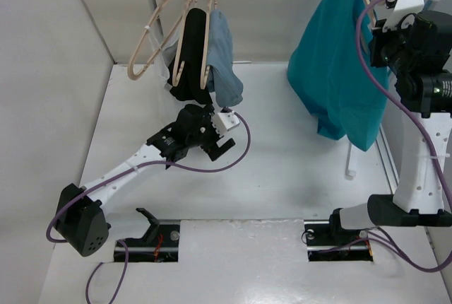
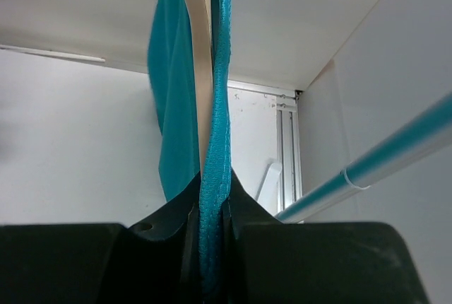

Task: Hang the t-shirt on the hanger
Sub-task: Hang the hanger with tshirt onto the clothesline

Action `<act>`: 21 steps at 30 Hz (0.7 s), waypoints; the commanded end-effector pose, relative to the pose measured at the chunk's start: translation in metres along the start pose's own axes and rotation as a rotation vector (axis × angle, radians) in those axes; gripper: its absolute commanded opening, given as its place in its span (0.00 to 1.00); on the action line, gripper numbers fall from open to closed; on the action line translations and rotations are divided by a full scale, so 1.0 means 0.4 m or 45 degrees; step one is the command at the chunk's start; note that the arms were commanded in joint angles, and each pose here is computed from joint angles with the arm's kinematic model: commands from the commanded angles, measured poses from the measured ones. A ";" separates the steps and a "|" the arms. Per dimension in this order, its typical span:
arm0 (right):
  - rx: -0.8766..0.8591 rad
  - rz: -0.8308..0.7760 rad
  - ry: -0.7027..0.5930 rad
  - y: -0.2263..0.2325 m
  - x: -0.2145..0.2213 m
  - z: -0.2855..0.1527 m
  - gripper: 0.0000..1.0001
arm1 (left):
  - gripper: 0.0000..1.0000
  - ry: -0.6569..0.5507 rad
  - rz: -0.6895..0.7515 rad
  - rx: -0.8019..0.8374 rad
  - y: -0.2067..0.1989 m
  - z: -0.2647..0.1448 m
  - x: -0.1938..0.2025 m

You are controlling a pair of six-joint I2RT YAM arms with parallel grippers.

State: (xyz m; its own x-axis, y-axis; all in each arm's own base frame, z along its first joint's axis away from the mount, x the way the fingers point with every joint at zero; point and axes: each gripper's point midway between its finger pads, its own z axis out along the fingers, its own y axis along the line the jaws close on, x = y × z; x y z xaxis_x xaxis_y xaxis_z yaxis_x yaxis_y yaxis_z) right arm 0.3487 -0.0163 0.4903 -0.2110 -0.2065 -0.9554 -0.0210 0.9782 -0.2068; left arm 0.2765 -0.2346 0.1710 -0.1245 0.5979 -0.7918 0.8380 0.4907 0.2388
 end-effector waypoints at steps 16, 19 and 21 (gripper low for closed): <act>0.247 0.140 -0.141 -0.107 -0.042 0.060 0.00 | 1.00 -0.075 0.058 -0.007 -0.004 -0.018 -0.020; 0.220 0.150 -0.172 -0.096 -0.045 0.070 0.00 | 1.00 -0.071 0.058 -0.018 0.000 -0.018 -0.018; 0.194 0.159 -0.177 -0.087 -0.047 0.071 0.00 | 1.00 -0.071 0.058 -0.018 0.000 -0.018 -0.018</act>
State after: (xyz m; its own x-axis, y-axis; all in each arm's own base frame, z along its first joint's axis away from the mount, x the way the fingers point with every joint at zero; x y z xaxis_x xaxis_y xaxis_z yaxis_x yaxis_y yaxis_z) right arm 0.3810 -0.0500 0.4680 -0.2242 -0.1160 -0.9676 0.1361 0.9794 -0.1490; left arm 0.2750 -0.2320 0.1697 -0.0978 0.6062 -0.7893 0.8387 0.4771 0.2625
